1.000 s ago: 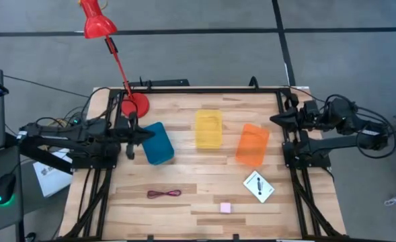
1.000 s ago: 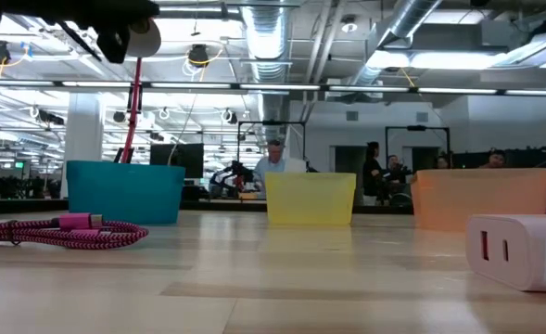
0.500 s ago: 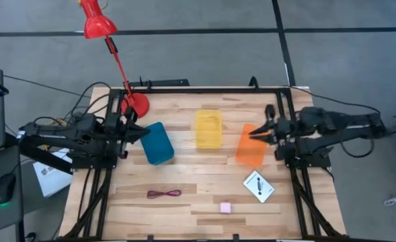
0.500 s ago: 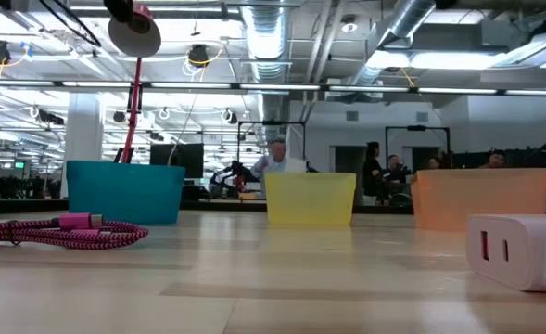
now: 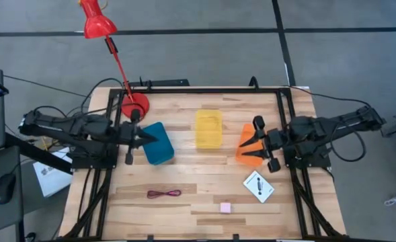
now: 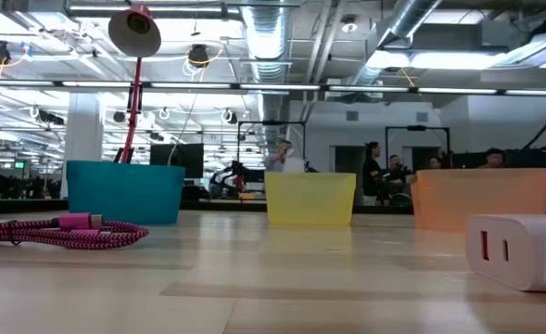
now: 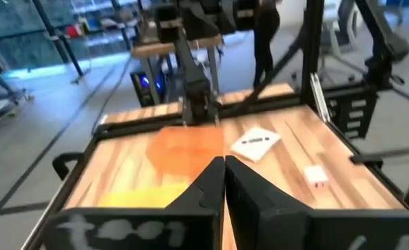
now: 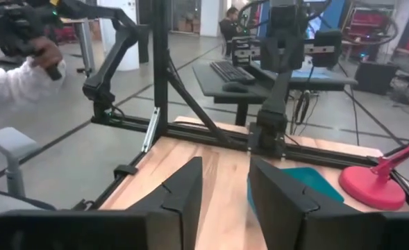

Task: Pick and place items into bin
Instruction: Put the pink charger cable into the blue bin

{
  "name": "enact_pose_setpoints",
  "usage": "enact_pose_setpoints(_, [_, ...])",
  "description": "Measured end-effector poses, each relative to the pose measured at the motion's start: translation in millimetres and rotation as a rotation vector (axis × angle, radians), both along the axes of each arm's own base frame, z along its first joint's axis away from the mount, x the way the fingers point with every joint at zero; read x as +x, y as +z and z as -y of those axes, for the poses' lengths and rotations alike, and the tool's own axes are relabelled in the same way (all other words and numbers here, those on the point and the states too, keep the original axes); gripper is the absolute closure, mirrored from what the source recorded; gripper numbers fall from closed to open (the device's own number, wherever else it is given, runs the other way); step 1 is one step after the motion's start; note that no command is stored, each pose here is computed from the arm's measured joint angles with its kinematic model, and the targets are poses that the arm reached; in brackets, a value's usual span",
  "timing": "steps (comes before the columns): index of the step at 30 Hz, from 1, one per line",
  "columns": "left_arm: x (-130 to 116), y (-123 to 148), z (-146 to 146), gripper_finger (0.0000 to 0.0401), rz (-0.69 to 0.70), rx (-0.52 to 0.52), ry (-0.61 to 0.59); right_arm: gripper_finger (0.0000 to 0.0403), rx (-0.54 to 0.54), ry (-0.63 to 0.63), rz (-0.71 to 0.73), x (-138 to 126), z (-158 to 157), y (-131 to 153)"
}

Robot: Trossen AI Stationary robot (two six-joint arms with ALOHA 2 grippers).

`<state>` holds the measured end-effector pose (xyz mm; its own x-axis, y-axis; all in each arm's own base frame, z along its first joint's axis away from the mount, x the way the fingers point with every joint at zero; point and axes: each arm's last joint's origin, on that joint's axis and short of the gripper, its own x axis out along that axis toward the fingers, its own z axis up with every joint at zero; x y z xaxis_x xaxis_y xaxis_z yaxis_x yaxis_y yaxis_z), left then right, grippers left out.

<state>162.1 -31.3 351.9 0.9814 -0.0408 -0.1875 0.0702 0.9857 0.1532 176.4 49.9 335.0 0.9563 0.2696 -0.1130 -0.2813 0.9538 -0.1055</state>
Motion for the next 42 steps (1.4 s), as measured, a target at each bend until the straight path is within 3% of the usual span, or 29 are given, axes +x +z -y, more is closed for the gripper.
enact_pose_setpoints(6, [30.4, -12.1, 19.9, 0.0331, -0.152, -0.005, -0.059, 0.0284, -0.004, 0.006, -0.015, 4.2, -2.3, -2.8])
enact_pose_setpoints(10, [42.8, -31.1, 34.5, 0.0291, -0.31, -0.102, -0.177, 0.0284, -0.005, 0.005, -0.02, 6.3, -2.9, -3.7])
enact_pose_setpoints(14, [52.0, -55.1, 53.4, 0.0281, -0.507, -0.21, -0.222, 0.0284, -0.012, 0.005, -0.046, 10.9, -4.2, -8.2])
enact_pose_setpoints(18, [65.3, -76.7, 74.4, 0.0287, -0.61, -0.214, -0.284, 0.0284, -0.017, 0.004, -0.064, 14.6, -5.0, -11.2])
enact_pose_setpoints(21, [74.1, -93.0, 84.1, 0.029, -0.673, -0.213, -0.252, 0.0284, -0.022, 0.004, -0.079, 17.4, -5.8, -13.9])
enact_pose_setpoints(27, [87.7, -131.9, 88.4, 0.0291, -0.841, -0.184, -0.067, 0.0284, -0.025, 0.004, -0.091, 20.6, -6.8, -16.3])
enact_pose_setpoints(35, [103.2, -176.2, 100.0, 0.0291, -1.008, -0.216, -0.074, 0.0284, -0.029, 0.003, -0.106, 22.2, -7.0, -18.8])
enact_pose_setpoints(42, [105.7, -184.8, 102.9, 0.0291, -1.053, -0.281, -0.069, 0.0284, -0.028, 0.002, -0.104, 22.0, -6.8, -18.3])
